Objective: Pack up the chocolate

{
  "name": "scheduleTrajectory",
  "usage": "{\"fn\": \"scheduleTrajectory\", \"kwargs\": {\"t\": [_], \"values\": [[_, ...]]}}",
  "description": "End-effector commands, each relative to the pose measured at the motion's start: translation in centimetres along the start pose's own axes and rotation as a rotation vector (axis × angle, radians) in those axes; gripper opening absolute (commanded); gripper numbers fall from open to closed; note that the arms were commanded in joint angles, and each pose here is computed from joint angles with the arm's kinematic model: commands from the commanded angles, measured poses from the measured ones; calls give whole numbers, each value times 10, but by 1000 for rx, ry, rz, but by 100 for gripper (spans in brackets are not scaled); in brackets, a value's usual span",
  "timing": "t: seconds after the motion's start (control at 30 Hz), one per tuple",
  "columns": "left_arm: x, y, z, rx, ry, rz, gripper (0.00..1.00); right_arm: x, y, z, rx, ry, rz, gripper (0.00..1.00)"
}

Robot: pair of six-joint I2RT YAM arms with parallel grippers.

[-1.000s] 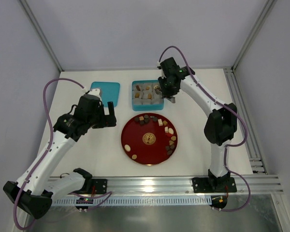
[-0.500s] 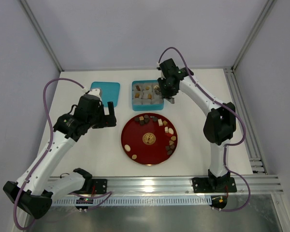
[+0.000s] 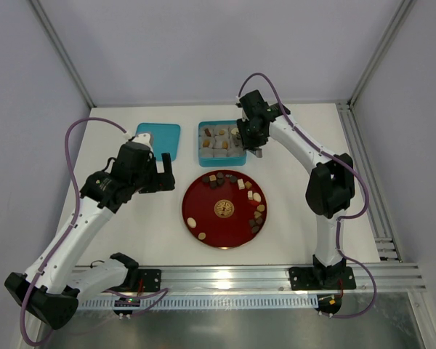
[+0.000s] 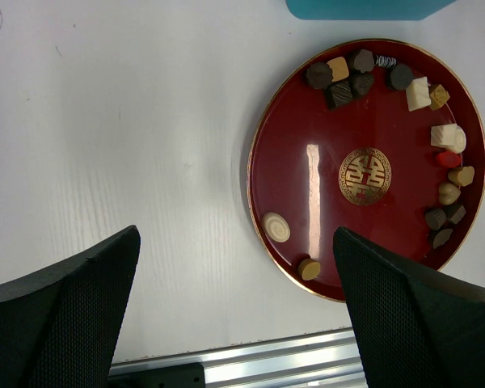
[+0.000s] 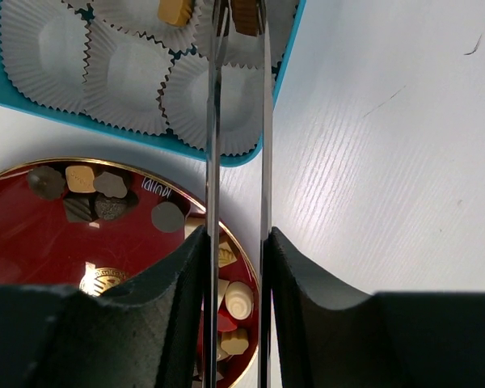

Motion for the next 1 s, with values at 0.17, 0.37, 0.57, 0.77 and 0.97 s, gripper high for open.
{"fn": "scheduleTrajectory", "kwargs": {"t": [0.17,0.37,0.57,0.77,0.97], "values": [[5,-4,-10,11,-35,13,100,5,1,-13,-15,-57,-9,39],[6,-4,-12,11,-38,15,100,11,1,-19,-16,-75,-11,40],[6,-4,-11,12,-37,14,100,35,0,-37,-23,-137,-15,39],[5,-5,-13,9,-40,16,100,74,-15,-48,-62,-214,2,40],[6,-6,-12,7,-37,26,100,80,-73,-30,-203,-228,44,41]]}}
Point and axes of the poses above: each gripper's point midway between its finger pads, its own x axis back along the fingers, its own y axis along the line the jaws close on, z = x × y, the point moved 4 cm from there along x, back along the fingers, and after that the axes turned 7 degrees about x, right-handed, at the moved point
